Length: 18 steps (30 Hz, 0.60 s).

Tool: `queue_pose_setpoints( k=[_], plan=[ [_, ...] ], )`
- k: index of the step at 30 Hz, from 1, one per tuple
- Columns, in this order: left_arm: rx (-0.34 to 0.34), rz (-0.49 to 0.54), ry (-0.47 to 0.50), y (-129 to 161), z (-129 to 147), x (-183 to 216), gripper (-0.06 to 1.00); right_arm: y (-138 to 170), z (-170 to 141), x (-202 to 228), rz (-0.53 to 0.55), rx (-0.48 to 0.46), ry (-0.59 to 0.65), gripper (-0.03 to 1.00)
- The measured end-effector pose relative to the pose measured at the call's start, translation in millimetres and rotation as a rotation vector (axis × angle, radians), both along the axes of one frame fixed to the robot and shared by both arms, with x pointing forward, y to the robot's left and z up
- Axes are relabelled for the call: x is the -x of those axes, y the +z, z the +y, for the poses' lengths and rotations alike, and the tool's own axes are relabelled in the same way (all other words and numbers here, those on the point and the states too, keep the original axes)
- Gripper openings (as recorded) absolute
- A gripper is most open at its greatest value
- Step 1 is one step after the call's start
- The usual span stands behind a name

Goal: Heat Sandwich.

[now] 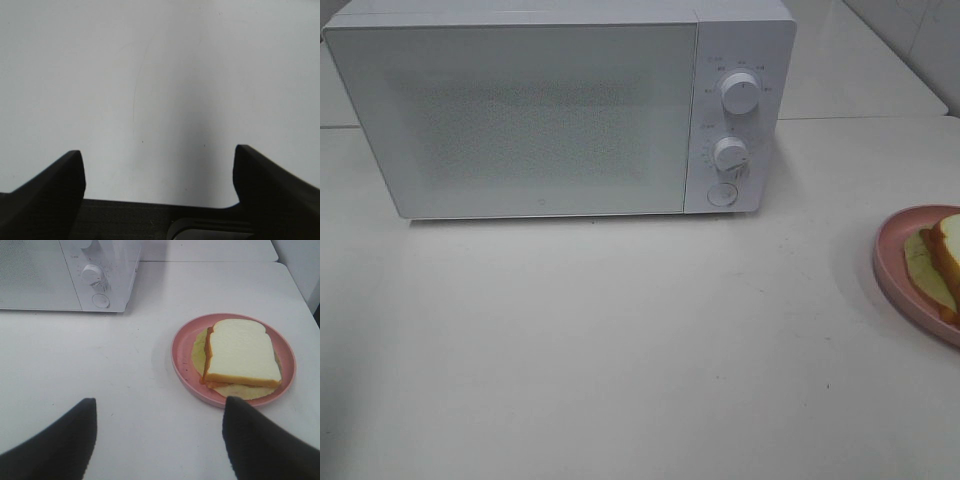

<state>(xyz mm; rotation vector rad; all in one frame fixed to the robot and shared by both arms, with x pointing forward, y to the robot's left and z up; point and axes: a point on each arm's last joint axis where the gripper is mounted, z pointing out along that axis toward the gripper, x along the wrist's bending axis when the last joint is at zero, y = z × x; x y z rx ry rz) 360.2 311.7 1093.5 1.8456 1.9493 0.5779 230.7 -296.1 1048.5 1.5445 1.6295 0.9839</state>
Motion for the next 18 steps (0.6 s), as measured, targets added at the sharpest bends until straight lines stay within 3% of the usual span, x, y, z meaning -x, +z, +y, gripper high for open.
queue_pose_setpoints(
  k=[6,18],
  plan=[
    [0.017,-0.097,-0.01,-13,-8,53,0.76,0,0,0,0.0,0.0,0.0,0.7],
    [0.024,-0.225,-0.004,-41,-13,86,0.76,0,0,0,0.0,0.0,0.0,0.7]
  ],
)
